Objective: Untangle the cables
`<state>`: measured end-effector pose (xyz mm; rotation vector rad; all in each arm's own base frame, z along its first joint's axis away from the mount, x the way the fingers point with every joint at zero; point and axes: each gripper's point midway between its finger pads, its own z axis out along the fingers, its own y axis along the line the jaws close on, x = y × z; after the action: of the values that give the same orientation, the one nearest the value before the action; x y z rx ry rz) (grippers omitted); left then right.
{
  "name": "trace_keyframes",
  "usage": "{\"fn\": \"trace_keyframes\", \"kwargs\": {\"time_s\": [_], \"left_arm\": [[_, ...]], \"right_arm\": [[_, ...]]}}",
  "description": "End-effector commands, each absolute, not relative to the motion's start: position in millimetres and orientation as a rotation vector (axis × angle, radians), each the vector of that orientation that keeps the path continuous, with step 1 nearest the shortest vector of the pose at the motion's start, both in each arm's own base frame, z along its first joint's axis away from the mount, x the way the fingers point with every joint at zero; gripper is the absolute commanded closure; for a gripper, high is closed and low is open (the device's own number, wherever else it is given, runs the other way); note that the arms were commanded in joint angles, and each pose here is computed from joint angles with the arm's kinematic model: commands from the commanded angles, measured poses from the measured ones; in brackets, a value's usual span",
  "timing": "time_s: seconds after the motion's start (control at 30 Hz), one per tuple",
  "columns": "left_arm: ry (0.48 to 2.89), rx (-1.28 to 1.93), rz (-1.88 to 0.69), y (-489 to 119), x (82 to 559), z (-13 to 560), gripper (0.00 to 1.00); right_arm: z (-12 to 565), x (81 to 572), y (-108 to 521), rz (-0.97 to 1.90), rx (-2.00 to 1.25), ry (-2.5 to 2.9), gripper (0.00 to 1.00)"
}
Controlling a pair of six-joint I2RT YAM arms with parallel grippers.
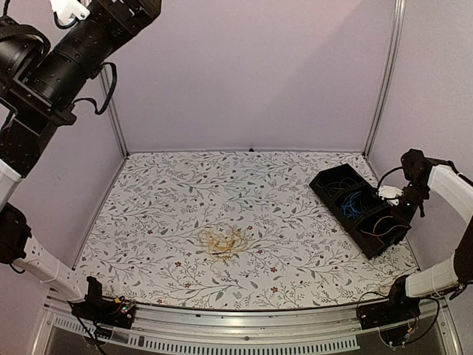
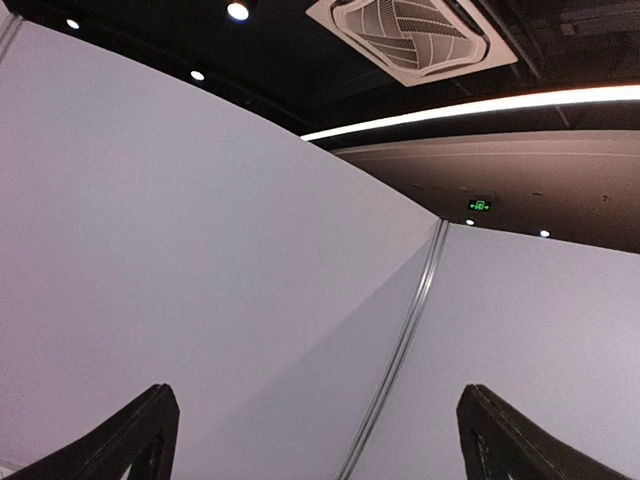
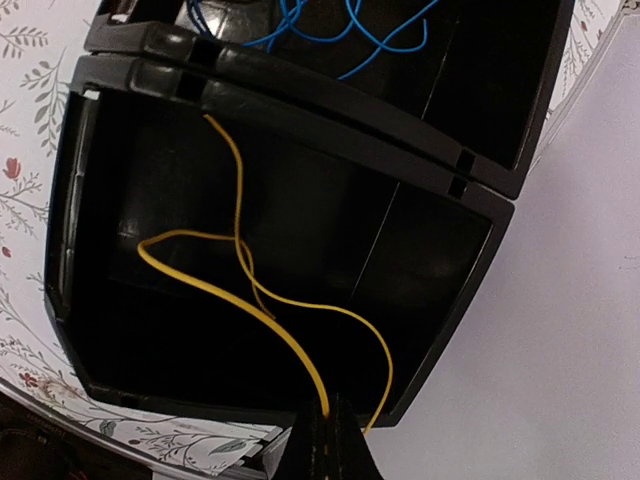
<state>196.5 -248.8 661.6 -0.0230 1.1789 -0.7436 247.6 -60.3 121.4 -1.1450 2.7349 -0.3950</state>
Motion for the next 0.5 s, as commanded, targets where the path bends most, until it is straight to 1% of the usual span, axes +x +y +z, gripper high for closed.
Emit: {"fn": "trace_keyframes", "kwargs": {"time_s": [0.0,0.23,0.27,0.33,0.4,0.47], "left_arm": [[1.151,-0.170,-0.466,-223,194,664,0.00],[1.121,-0.128,-0.485,-224,190,661,0.00],[1.108,-0.125,-0.474,-224,192,659,0.00],[1.107,-0.136,-0.422,-221,201,654,0.00],[1.127,-0.139,-0.366,-217,217,642,0.00],[1.111,-0.109,-0.342,-214,223,632,0.00]], "right_arm": [[122,281,-66,-0.444,-1.096,2.664,1.00],[100,287,-55,-0.310,-1.104,2.707,1.00],[100,289,-54,-0.298,-1.104,2.702,0.97],[106,292,-49,-0.264,-1.094,2.685,0.88],[118,295,-41,-0.211,-1.078,2.660,0.74],[135,298,-36,-0.180,-1.054,2.632,0.64]]}}
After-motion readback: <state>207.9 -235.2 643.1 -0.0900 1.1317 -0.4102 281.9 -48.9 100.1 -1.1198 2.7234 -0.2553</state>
